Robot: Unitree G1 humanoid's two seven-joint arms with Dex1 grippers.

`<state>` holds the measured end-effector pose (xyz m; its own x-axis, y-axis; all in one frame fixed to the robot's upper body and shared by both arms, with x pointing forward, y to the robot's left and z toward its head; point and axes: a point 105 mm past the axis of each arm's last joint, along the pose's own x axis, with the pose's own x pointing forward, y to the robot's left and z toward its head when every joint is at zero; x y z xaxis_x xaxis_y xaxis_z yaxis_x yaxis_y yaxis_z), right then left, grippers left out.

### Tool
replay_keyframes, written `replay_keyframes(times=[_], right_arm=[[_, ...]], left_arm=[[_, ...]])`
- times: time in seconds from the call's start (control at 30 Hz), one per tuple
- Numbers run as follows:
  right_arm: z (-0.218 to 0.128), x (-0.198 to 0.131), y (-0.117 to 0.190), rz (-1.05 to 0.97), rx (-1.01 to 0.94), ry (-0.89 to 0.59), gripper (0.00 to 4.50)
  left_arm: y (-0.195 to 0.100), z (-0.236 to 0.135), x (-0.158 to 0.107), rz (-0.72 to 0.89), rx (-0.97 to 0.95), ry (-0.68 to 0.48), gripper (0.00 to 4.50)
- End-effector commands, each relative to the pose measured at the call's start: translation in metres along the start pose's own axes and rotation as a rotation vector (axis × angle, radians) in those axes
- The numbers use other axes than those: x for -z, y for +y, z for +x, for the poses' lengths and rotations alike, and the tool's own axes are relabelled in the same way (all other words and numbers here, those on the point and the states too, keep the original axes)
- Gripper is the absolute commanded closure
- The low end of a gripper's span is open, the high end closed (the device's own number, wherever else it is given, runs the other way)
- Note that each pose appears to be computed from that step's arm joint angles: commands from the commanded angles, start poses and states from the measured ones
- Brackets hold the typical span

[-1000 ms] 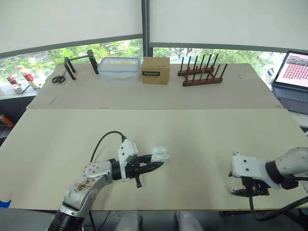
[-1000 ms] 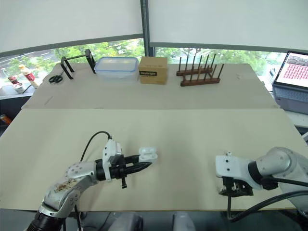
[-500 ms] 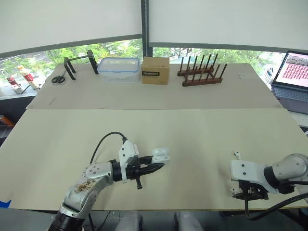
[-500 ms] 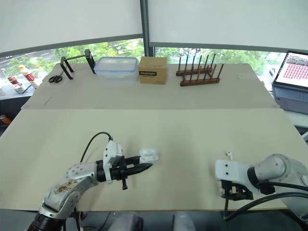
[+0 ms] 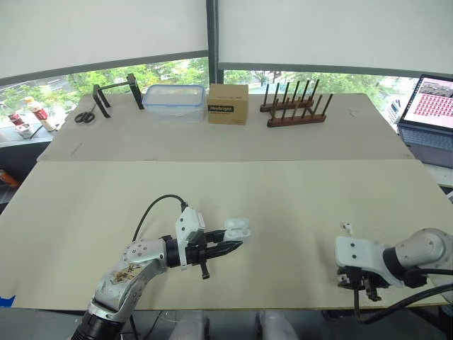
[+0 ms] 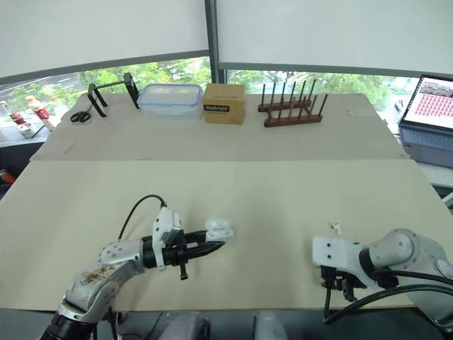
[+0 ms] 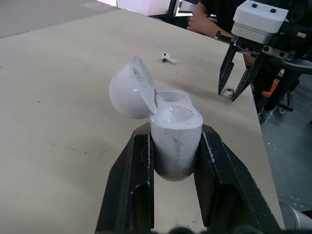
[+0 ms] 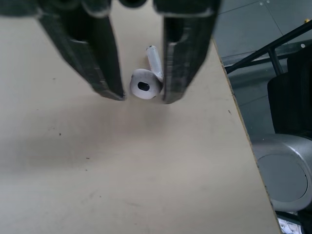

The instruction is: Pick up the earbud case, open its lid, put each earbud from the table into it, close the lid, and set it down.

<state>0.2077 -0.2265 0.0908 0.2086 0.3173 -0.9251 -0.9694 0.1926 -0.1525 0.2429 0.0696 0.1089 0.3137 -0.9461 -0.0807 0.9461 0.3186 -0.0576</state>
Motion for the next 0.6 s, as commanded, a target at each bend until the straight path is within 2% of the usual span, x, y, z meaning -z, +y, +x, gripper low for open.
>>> replay_keyframes(times=[0.03, 0.27, 0.33, 0.53, 0.6], right_arm=[[-0.005, -0.004, -0.008, -0.024, 0.055, -0.007, 4.15], [-0.011, -0.018, -0.011, -0.055, 0.067, -0.064, 4.15], [-0.017, -0.03, -0.014, -0.066, 0.073, -0.126, 4.15], [-0.046, -0.091, -0.043, 0.06, 0.172, -0.473, 4.15], [-0.061, -0.12, -0.055, 0.161, 0.191, -0.668, 4.15]], left_arm=[[-0.002, 0.001, -0.011, 0.026, 0.013, -0.028, 3.91], [0.0, 0.002, -0.012, 0.027, 0.008, -0.032, 3.91], [0.002, 0.002, -0.014, 0.03, 0.0, -0.043, 3.91], [0.018, 0.008, -0.028, 0.065, -0.065, -0.12, 3.91], [0.028, 0.014, -0.04, 0.092, -0.115, -0.175, 3.91]])
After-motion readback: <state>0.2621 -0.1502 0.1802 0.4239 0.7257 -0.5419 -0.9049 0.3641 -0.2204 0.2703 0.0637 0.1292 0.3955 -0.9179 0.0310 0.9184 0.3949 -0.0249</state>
